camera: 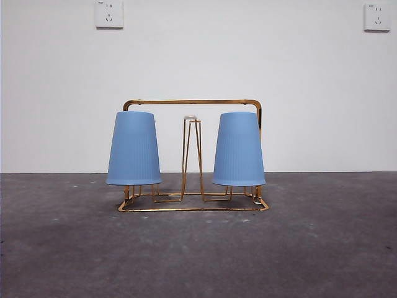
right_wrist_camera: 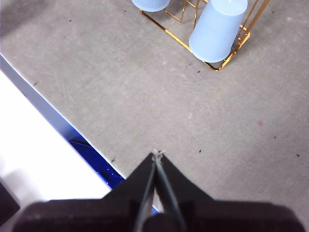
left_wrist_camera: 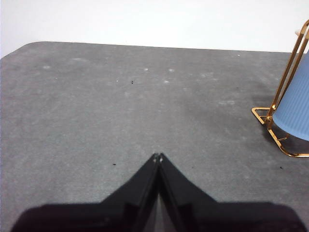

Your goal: Pick up cup 1,put cup 1 in the cup rack,pick up cup 2,put cup 2 in the cup rack

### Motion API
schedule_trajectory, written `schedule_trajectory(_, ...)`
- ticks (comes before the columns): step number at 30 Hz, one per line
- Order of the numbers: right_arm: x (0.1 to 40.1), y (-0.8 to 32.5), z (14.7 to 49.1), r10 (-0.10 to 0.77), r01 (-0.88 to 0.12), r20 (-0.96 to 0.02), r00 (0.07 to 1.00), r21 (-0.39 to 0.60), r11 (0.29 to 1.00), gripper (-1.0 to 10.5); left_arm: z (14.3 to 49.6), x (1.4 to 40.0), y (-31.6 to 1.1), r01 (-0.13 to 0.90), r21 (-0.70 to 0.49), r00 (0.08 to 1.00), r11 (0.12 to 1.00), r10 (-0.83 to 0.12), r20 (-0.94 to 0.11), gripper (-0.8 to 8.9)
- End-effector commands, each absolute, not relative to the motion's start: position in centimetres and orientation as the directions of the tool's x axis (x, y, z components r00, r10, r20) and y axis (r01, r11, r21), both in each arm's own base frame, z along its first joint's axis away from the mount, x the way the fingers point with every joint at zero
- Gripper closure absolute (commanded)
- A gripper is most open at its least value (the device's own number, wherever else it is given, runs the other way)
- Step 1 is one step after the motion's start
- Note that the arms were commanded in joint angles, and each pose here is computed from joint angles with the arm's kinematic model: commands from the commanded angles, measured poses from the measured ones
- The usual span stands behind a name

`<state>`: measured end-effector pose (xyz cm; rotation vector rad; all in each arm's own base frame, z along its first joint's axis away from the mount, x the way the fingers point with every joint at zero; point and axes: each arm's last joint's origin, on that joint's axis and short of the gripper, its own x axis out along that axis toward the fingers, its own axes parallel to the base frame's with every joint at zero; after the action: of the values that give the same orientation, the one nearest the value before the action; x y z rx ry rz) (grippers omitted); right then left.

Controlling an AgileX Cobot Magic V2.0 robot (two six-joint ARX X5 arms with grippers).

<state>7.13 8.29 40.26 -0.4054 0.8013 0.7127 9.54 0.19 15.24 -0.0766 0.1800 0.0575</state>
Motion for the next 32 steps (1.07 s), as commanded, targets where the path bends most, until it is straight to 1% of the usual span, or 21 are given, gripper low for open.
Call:
schedule_trajectory(1, 7.1, 8.2, 40.0, 0.404, -0.705, -0.781, 0.477, -0.066, 0.706, 9.4, 15.0, 9.6, 0.2, -0.07, -0.08, 0.982, 0.994, 0.054, -0.182, 8.16)
schedule_trajectory(3, 7.1, 8.2, 40.0, 0.4, -0.702, -0.78, 0.482, -0.07, 0.709, 9.4, 15.0, 9.6, 0.2, -0.07, -0.08, 0.982, 0.994, 0.054, -0.182, 8.16)
schedule_trajectory(4, 7.2, 7.9, 40.2, 0.386, -0.7, -0.765, 0.515, -0.115, 0.705, 9.4, 15.0, 9.6, 0.2, -0.07, -0.08, 0.982, 0.994, 0.054, -0.182, 8.16)
schedule_trajectory(6, 7.3, 7.1, 40.7, 0.394, -0.676, -0.711, 0.583, -0.154, 0.721, 9.4, 15.0, 9.6, 0.2, -0.07, -0.08, 0.982, 0.994, 0.054, -0.182, 8.16)
schedule_trajectory(8, 7.4, 6.2, 41.7, 0.426, -0.63, -0.613, 0.665, -0.155, 0.761, 9.4, 15.0, 9.6, 0.2, -0.07, -0.08, 0.982, 0.994, 0.054, -0.182, 8.16)
schedule_trajectory(10, 7.3, 5.1, 42.8, 0.469, -0.576, -0.48, 0.741, -0.095, 0.812, 9.4, 15.0, 9.6, 0.2, -0.07, -0.08, 0.982, 0.994, 0.054, -0.182, 8.16)
schedule_trajectory(12, 6.9, 3.9, 43.6, 0.486, -0.536, -0.361, 0.796, -0.049, 0.842, 9.4, 15.0, 9.6, 0.2, -0.07, -0.08, 0.982, 0.994, 0.054, -0.182, 8.16)
schedule_trajectory(14, 6.2, 2.8, 44.0, 0.443, -0.472, -0.267, 0.856, -0.053, 0.88, 9.4, 15.0, 9.6, 0.2, -0.07, -0.08, 0.982, 0.994, 0.054, -0.182, 8.16)
schedule_trajectory(17, 5.5, 1.7, 43.7, 0.322, -0.341, -0.167, 0.932, -0.104, 0.934, 9.4, 15.0, 9.6, 0.2, -0.07, -0.08, 0.982, 0.994, 0.054, -0.183, 8.16)
schedule_trajectory(19, 5.4, 1.2, 42.9, 0.254, -0.269, -0.117, 0.96, -0.137, 0.953, 9.4, 15.0, 9.6, 0.2, -0.07, -0.08, 0.982, 0.994, 0.054, -0.183, 8.16)
schedule_trajectory(22, 5.5, 0.9, 41.1, 0.198, -0.205, -0.058, 0.978, -0.152, 0.967, 9.4, 15.0, 9.6, 0.2, -0.07, -0.08, 0.982, 0.994, 0.054, -0.183, 8.16)
schedule_trajectory(26, 6.2, 0.8, 37.2, 0.194, -0.194, -0.011, 0.981, -0.155, 0.969, 9.4, 15.0, 9.6, 0.2, -0.07, -0.08, 0.981, 0.994, 0.054, -0.184, 8.16)
schedule_trajectory(32, 7.7, 0.9, 30.1, 0.192, -0.192, -0.012, 0.981, -0.147, 0.97, 9.4, 15.0, 9.6, 0.2, -0.07, -0.08, 0.981, 0.994, 0.054, -0.184, 8.16)
